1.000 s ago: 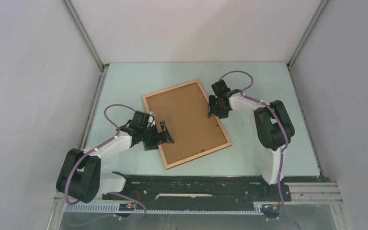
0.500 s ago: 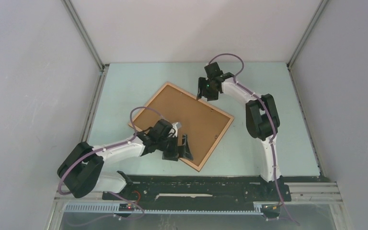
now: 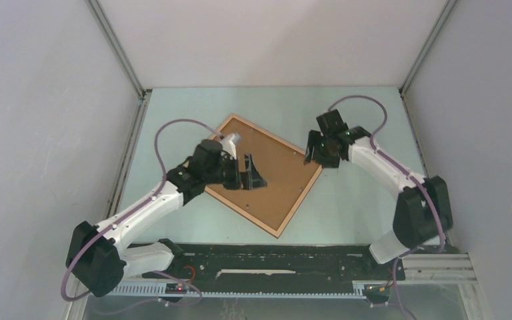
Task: Put the photo into the frame
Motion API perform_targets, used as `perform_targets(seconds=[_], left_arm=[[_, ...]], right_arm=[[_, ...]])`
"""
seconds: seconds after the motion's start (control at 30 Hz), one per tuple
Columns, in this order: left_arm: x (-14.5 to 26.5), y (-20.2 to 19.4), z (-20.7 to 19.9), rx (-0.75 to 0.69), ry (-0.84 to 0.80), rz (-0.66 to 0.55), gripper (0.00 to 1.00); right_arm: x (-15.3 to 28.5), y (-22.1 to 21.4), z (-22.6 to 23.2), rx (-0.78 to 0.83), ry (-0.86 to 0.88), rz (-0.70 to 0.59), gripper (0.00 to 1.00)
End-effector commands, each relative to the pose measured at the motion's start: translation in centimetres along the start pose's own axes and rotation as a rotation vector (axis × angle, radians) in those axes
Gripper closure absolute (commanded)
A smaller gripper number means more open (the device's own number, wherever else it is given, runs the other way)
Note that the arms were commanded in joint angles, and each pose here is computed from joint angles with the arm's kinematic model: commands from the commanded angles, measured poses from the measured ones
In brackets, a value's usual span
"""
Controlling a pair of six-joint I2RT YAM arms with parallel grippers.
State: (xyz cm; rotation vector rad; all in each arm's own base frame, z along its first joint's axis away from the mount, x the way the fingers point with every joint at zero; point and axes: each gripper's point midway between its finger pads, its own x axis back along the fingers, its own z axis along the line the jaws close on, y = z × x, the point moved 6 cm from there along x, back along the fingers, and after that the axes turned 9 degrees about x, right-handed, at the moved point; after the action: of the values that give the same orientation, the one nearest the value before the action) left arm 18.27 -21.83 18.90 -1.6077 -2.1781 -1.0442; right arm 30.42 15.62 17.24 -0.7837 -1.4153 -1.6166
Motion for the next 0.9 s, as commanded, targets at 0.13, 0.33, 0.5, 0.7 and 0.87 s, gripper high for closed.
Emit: perform_targets(seconds=[0.13,0.33,0.5,0.7,0.87], left_arm=[[4.2,8.2,1.7,0.051,0.085,-0.214,0.0],[4.6,8.2,2.4,0.074,0.083,-0.221,0.0],[4.3,7.4,2.7,0.098,0.056,-0.208,0.0],[4.5,7.3,2.9,0.078,0.071,-0.211,0.0],[4.4,7.6,2.8,0.066,0.069,-0.205,0.0]], right_arm=[[-1.2,-6.9,-2.3,-0.231,-0.046,0.018,0.3],[-3.1,-8.7,-0.6,-0.358,0.011,0.04,0.35],[-5.1,-8.7,0.5,-0.389,0.033,0.073,0.41],[-6.8,-8.1,0.4,-0.364,-0.015,0.086,0.48],[-6.8,-7.1,-0.5,-0.25,-0.049,0.062,0.67]])
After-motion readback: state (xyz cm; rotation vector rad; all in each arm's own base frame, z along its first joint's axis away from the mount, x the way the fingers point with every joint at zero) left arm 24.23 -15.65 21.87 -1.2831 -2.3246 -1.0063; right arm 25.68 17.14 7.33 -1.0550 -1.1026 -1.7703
